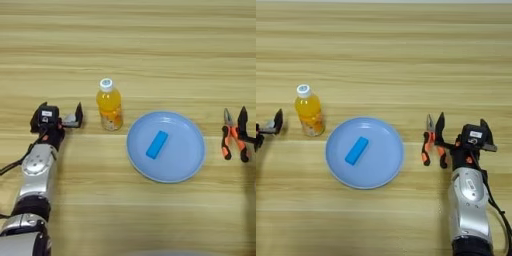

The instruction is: Move the objects on the table

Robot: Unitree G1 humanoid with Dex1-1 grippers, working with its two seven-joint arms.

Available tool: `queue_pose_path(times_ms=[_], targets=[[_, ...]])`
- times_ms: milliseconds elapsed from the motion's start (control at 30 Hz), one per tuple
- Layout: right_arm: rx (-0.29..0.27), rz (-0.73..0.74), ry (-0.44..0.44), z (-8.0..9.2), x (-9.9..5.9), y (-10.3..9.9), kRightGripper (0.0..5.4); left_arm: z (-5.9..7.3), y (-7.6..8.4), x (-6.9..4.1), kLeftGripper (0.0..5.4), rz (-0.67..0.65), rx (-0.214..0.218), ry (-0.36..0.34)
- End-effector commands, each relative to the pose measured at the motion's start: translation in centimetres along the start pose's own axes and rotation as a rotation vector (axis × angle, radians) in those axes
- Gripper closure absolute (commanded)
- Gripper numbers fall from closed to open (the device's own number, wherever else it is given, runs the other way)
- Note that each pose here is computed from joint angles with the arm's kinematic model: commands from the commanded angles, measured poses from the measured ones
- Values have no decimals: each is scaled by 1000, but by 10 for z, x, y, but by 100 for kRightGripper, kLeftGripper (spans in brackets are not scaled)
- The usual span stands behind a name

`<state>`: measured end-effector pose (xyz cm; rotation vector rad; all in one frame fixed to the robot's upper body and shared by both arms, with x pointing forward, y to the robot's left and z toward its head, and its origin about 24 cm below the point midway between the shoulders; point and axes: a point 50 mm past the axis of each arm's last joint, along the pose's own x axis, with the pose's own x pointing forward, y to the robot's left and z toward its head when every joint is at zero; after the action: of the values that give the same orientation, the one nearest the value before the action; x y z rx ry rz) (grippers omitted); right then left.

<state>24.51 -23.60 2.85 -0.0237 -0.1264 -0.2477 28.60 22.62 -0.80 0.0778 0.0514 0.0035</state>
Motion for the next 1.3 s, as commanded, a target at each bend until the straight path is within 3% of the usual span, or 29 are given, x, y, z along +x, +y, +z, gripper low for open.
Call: queue_pose_path(times_ms=[33, 1300], targets=[[-3, 7, -1, 1, 1, 0, 0, -1, -3, 5, 1, -17, 26, 14], [-2, 5, -5, 1, 2, 0, 0, -29, 1, 4, 1, 31, 20, 205]])
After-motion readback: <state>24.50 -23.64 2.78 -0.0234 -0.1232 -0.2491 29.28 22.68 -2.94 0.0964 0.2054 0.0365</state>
